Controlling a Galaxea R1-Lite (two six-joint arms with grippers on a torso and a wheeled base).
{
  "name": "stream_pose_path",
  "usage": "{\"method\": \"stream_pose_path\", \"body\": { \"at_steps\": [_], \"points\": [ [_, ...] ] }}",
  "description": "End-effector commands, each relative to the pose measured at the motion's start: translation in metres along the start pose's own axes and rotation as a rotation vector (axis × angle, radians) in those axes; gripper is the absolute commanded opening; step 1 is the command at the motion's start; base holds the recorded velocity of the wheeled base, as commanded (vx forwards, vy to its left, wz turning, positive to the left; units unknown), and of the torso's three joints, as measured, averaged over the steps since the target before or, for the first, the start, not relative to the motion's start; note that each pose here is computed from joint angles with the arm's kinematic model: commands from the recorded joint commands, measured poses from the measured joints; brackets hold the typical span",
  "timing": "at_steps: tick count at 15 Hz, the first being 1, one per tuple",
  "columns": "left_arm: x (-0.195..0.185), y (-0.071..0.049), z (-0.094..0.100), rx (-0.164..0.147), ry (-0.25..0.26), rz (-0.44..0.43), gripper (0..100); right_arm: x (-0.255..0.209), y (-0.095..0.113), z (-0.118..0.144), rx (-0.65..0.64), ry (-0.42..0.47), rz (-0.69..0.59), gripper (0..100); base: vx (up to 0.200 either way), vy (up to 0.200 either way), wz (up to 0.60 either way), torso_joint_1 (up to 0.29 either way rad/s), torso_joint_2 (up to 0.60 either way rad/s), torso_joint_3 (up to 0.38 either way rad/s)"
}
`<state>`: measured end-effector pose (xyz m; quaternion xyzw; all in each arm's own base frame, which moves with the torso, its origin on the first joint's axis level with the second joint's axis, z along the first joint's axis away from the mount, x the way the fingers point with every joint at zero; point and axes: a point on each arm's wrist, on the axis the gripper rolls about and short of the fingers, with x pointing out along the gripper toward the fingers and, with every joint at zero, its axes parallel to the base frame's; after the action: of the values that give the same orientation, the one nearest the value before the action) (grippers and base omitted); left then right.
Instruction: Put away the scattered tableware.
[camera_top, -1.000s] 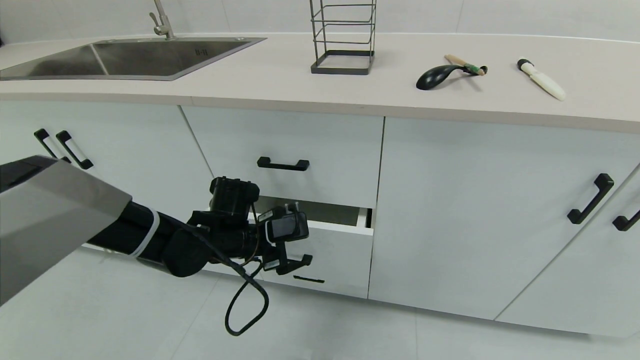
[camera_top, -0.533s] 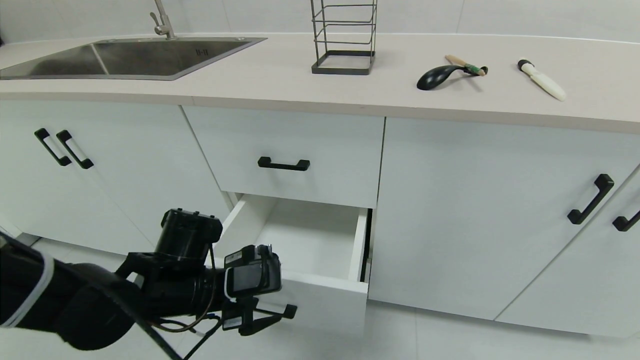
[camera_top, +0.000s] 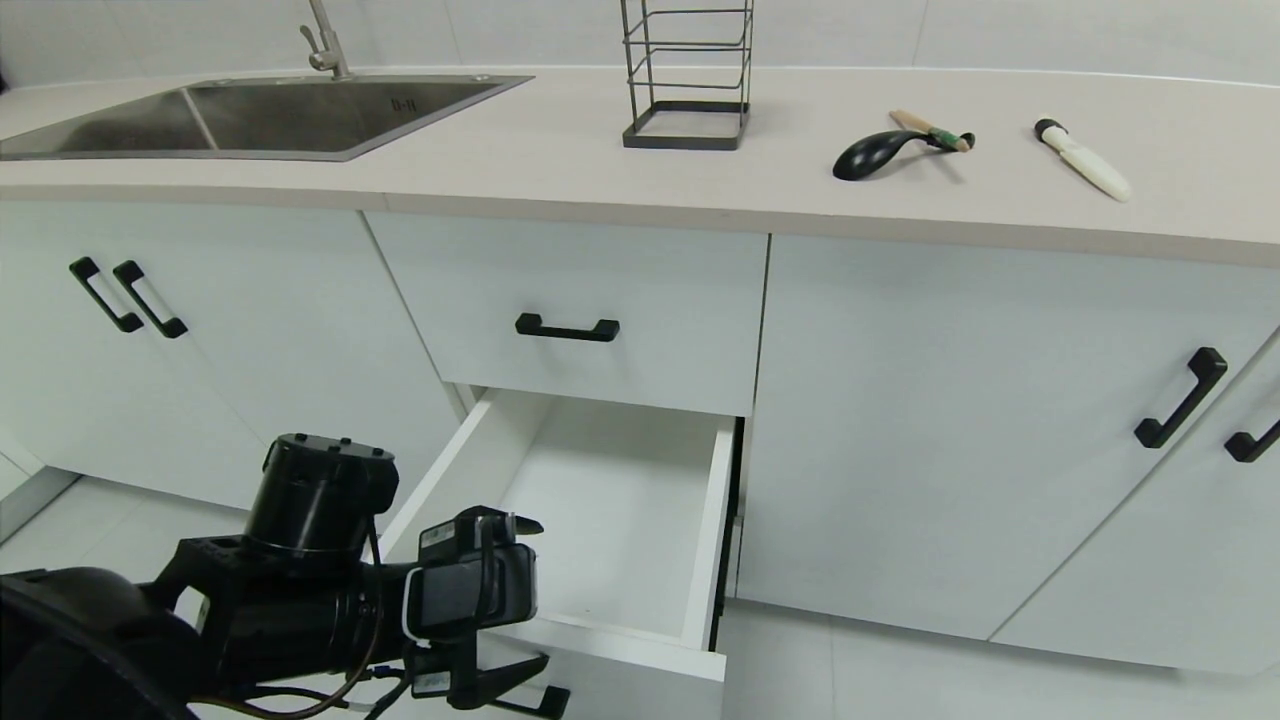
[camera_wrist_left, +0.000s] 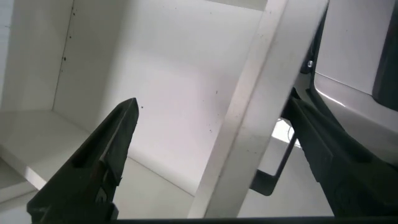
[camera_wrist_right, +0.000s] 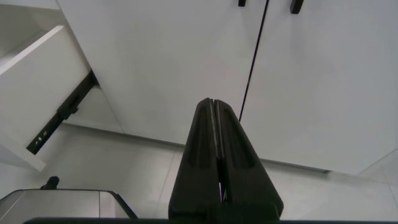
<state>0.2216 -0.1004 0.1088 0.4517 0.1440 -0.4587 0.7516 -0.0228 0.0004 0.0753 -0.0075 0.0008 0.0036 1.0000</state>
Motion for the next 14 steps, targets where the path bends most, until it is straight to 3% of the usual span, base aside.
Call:
{"method": "stream_pose_path", "body": {
  "at_steps": [1, 6, 10, 11, 14],
  "points": [
    [-0.002, -0.001, 0.001, 0.003, -0.005, 0.005, 100, 0.0, 0.0, 0.0, 0.0, 0.0, 0.0, 0, 0.0, 0.0, 0.0, 0.0, 0.0, 0.0],
    [-0.014, -0.009, 0.0, -0.001, -0.012, 0.013, 100, 0.0, 0.0, 0.0, 0.0, 0.0, 0.0, 0, 0.0, 0.0, 0.0, 0.0, 0.0, 0.0],
    [-0.046, -0.001, 0.018, -0.042, -0.131, 0.107, 100, 0.0, 0.0, 0.0, 0.0, 0.0, 0.0, 0, 0.0, 0.0, 0.0, 0.0, 0.0, 0.0],
    [-0.055, 0.001, 0.023, -0.086, -0.164, 0.13, 100, 0.0, 0.0, 0.0, 0.0, 0.0, 0.0, 0, 0.0, 0.0, 0.0, 0.0, 0.0, 0.0],
    [-0.085, 0.006, 0.037, -0.341, -0.277, 0.2, 100, 0.0, 0.0, 0.0, 0.0, 0.0, 0.0, 0, 0.0, 0.0, 0.0, 0.0, 0.0, 0.0]
  ]
}}
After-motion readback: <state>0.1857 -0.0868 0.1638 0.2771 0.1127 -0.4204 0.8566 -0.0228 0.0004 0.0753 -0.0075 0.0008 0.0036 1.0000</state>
